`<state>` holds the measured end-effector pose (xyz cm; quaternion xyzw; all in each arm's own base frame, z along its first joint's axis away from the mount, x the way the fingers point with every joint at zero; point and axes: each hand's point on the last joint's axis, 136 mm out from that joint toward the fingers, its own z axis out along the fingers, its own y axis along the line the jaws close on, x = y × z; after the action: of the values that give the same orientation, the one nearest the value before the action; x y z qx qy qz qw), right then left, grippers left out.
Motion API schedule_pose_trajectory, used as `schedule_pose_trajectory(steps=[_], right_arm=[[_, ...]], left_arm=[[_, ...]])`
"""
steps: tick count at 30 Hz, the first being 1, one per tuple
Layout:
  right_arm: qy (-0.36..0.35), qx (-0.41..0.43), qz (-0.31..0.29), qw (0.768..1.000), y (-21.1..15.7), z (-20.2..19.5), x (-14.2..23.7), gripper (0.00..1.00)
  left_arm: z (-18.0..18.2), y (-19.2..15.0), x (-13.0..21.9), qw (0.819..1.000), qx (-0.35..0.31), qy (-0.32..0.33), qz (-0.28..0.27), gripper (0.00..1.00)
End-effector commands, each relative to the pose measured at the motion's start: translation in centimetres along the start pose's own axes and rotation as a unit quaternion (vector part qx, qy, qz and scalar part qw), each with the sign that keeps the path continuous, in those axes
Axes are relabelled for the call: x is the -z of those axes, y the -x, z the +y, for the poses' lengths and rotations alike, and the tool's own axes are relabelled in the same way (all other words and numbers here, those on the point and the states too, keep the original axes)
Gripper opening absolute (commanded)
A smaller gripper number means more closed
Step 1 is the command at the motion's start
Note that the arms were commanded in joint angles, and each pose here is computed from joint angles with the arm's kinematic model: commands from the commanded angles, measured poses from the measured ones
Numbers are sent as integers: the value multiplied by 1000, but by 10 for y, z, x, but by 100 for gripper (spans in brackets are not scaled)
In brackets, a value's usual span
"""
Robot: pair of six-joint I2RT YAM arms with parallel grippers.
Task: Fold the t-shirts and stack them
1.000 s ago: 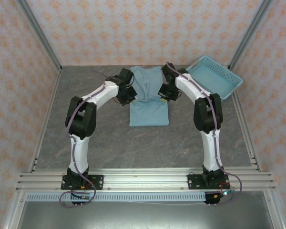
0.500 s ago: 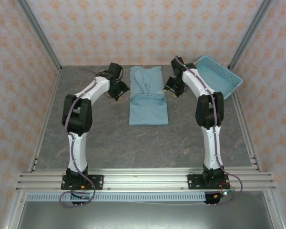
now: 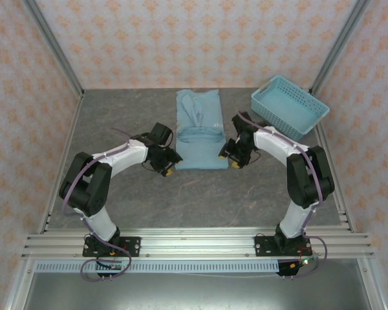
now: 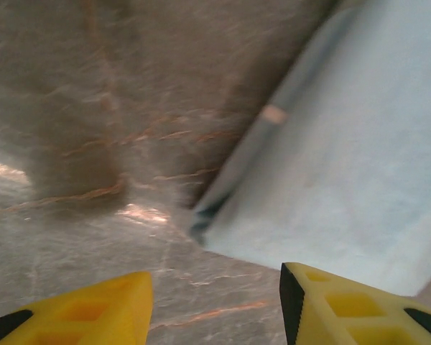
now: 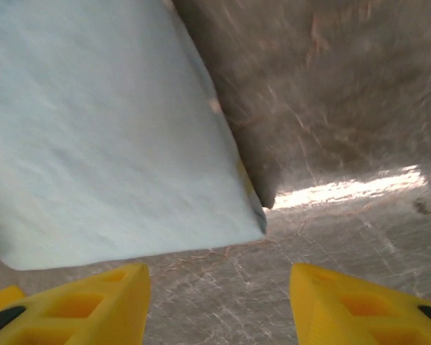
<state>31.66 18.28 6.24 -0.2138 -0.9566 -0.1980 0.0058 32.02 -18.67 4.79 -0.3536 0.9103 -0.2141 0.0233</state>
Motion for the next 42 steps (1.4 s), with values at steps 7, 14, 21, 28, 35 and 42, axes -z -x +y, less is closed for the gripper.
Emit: schedule_pose_trajectory(steps=[7,14,21,28,35,42], right_arm=[[23,-32,-2,999,8,2,-19,53],[6,-45,16,999,13,1,-36,48],[19,-61,17,998,24,11,-49,29],[27,-37,-41,998,54,42,0,0],[78,-15,-104,991,94,90,84,0],[73,-14,-62,995,65,81,69,0]], left_arm=[[-11,12,-17,999,36,-12,2,50],[-24,18,-32,999,37,-15,7,46],[-43,31,-48,999,41,-23,-4,21],[-74,54,0,996,32,-62,-54,0],[-129,87,86,987,8,-128,-96,0],[-99,62,74,993,-3,-101,-66,0]])
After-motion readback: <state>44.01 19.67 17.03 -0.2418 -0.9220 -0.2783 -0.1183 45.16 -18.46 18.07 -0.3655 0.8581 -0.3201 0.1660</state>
